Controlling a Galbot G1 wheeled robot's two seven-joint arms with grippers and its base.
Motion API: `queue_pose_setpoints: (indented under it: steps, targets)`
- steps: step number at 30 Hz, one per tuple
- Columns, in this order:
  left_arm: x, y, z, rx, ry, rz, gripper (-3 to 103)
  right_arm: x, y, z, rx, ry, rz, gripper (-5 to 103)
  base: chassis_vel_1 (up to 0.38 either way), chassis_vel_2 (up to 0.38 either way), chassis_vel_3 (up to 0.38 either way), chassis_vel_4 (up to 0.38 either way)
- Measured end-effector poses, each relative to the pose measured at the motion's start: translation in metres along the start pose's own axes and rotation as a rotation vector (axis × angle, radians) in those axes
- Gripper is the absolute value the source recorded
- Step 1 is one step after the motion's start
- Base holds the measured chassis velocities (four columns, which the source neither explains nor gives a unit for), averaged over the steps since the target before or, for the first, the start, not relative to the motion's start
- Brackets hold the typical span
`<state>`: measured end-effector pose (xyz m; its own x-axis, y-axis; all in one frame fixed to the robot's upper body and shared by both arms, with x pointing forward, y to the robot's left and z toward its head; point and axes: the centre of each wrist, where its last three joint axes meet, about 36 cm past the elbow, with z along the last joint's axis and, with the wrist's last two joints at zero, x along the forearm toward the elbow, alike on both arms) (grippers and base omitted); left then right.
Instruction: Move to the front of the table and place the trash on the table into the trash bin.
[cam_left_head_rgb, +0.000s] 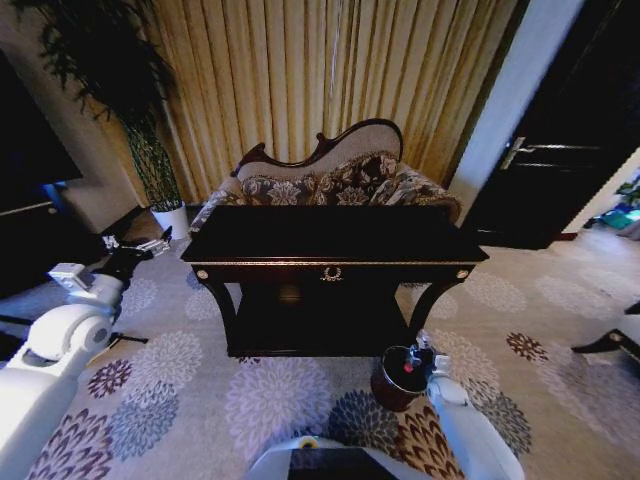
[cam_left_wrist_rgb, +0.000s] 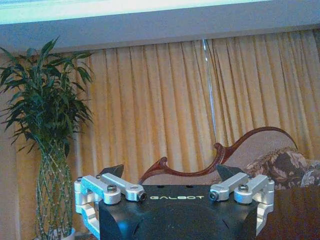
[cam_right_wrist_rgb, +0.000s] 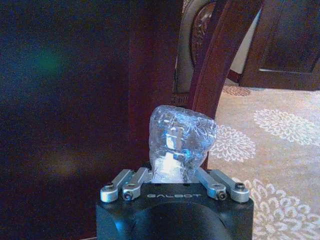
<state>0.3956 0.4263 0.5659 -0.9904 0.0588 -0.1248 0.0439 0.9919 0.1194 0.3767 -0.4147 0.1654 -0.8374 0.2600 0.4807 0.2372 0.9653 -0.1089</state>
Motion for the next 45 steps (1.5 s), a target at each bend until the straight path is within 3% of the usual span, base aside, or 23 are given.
queue_pose_setpoints:
  steps: [3, 6, 23, 34, 45]
  targets:
    - [0.000, -0.001, -0.002, -0.003, -0.002, 0.006, 100, 0.000, 0.002, 0.001, -0.006, 0.001, 0.002, 23, 0.000, 0.000, 0.000, 0.000]
    - [0.000, -0.002, -0.003, -0.005, -0.004, 0.009, 100, 0.000, 0.002, -0.001, -0.007, -0.004, 0.002, 32, 0.000, 0.000, 0.000, 0.000]
    - [0.001, -0.004, -0.005, -0.004, -0.010, 0.016, 100, 0.007, -0.002, -0.021, 0.000, -0.064, -0.013, 96, 0.000, 0.000, 0.000, 0.000]
    - [0.001, -0.006, -0.006, 0.004, -0.016, 0.011, 100, 0.034, -0.001, -0.076, -0.040, -0.140, -0.083, 100, 0.000, 0.000, 0.000, 0.000]
    - [0.002, -0.005, -0.006, 0.010, -0.023, 0.004, 100, 0.077, 0.016, -0.182, -0.055, -0.329, -0.207, 100, 0.000, 0.000, 0.000, 0.000]
